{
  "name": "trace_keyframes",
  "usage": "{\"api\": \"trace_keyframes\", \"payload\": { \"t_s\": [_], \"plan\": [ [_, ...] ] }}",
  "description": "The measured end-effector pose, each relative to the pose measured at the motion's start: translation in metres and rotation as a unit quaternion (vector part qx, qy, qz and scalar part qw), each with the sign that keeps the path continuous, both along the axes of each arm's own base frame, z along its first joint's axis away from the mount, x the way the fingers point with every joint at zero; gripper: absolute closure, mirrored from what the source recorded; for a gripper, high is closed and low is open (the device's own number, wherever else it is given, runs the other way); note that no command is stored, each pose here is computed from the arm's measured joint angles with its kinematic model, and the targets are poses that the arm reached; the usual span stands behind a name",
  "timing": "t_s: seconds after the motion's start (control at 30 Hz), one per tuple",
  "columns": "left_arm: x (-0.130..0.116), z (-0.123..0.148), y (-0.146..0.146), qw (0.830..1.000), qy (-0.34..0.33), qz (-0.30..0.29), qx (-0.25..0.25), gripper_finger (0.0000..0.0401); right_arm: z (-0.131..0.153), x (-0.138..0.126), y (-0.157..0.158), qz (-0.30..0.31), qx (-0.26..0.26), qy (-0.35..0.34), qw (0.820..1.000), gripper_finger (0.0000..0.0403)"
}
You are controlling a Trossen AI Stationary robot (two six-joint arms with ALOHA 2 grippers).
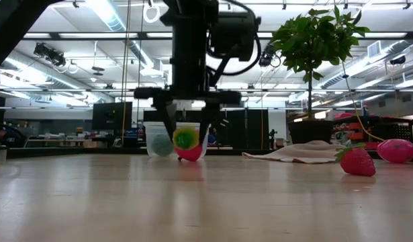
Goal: Pick and placing Produce into tupperware
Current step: Put the yellow pineapple into the container
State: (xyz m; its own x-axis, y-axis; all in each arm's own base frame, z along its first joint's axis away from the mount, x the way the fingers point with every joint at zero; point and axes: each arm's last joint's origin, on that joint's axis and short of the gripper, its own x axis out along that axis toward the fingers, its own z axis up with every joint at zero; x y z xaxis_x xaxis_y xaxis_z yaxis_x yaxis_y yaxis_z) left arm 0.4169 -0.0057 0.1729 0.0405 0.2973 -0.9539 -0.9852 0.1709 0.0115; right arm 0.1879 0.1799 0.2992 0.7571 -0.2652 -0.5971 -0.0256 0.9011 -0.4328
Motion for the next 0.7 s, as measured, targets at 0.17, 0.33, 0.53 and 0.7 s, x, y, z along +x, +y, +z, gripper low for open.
{"api": "trace_keyframes", "payload": {
  "t_s": [0.17, 0.33, 0.53, 0.7],
  "plan": [
    [0.005, 0.019, -0.002, 1.000, 0.002, -0.031, 0.002, 0.0153, 0.000, 0.000, 0.000, 0.000, 0.000, 0.000, 1.000, 0.0273],
    [0.012, 0.051, -0.004, 0.997, -0.013, -0.069, 0.005, 0.0163, 0.000, 0.000, 0.000, 0.000, 0.000, 0.000, 1.000, 0.0273],
    [0.015, 0.100, -0.004, 0.990, -0.029, -0.140, 0.009, 0.0153, 0.000, 0.000, 0.000, 0.000, 0.000, 0.000, 1.000, 0.0274],
    [0.003, 0.135, 0.006, 0.983, -0.015, -0.182, 0.014, 0.0153, 0.000, 0.000, 0.000, -0.004, 0.005, -0.002, 1.000, 0.0275]
  ]
}}
